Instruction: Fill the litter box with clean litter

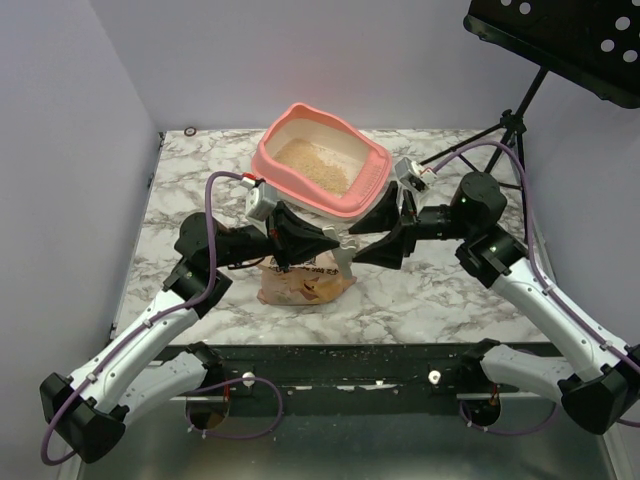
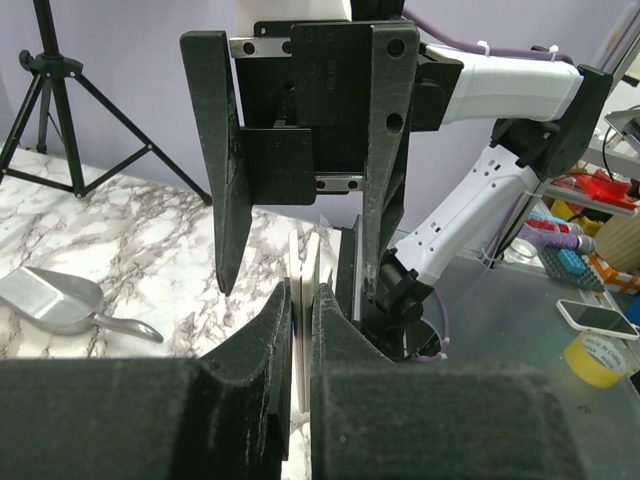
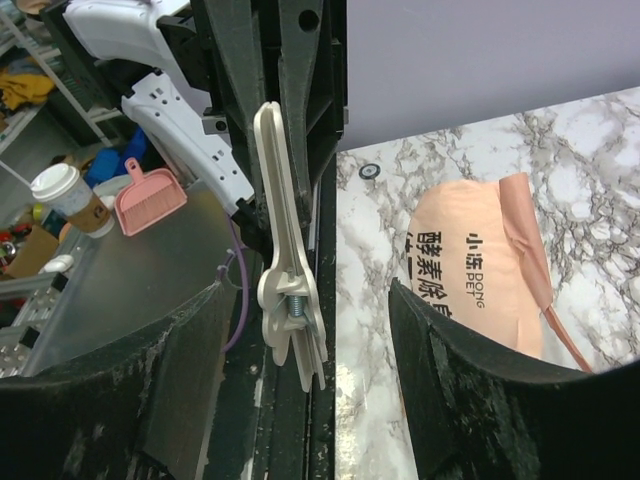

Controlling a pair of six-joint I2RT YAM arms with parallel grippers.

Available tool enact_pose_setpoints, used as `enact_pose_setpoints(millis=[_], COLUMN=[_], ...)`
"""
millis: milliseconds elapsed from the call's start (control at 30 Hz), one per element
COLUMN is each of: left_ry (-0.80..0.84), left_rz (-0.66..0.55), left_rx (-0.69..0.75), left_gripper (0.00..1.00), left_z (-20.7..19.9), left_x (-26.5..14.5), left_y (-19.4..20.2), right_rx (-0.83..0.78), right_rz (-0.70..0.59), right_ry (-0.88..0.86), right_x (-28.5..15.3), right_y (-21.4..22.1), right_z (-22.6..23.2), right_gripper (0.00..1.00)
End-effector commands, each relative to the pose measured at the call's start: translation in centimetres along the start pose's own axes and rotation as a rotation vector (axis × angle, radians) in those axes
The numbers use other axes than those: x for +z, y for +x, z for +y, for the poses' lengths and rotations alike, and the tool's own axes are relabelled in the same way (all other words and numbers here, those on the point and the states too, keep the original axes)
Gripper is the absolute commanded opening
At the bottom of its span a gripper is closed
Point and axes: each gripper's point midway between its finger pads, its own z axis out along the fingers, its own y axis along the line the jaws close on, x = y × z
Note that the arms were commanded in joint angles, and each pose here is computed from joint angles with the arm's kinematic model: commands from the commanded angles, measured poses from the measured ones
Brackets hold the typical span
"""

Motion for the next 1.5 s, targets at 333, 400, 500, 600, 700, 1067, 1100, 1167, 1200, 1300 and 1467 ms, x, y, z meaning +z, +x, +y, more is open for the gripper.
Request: enact_pose_setpoints(millis=[333,400,500,600,700,1067,1100,1167,1200,1300,1467], left_ry=[-0.017,-0.017,-0.017,-0.023,-0.062,-0.573,-0.61,-0.677,-0.706,-0.736,-0.66], left_rz=[-0.053,-0.054,-0.058,-0.056,-0.012,0.323,0.359,0.423,0.444,0.467,0.451], left_rx=[0.068,0.065,0.063,0.064,0.085,0.208,0.206,0.218,0.221,0.243,0.296], left_gripper=[0.0,0.0,0.0,0.23,0.48,0.55,0.55,0.54,0.53,0.46,0.31], left_z=[-0.4,-0.3,-0.4,-0.3,0.2,8.0,8.5,9.7,10.2,10.8,9.9], left_x=[-0.4,-0.4,-0.4,-0.5,-0.9,-8.0,-8.7,-10.0,-10.6,-11.4,-11.2], left_y=[-2.3,-2.3,-2.3,-2.2,-1.6,4.9,5.6,6.9,7.5,8.4,9.2], right_rx=[0.006,0.003,0.002,-0.015,-0.051,-0.114,-0.108,-0.097,-0.086,-0.068,-0.048], right_rz=[0.013,0.013,0.017,0.006,-0.024,0.034,0.054,0.085,0.096,0.114,0.135], right_ry=[-0.027,-0.03,-0.02,0.031,0.083,0.393,0.433,0.475,0.477,0.47,0.449], right_x=[0.4,0.6,0.9,0.9,0.4,-2.4,-2.8,-3.2,-3.2,-3.1,-3.0], right_y=[1.2,1.1,1.1,0.9,-0.3,-2.0,-1.7,-1.3,-1.0,-0.4,0.4], right_z=[0.4,0.4,0.2,-0.4,-0.4,-3.5,-4.2,-4.8,-4.9,-4.9,-4.7], right_gripper=[0.66,0.53,0.01,0.0,0.01,0.0,0.0,0.0,0.0,0.0,0.01])
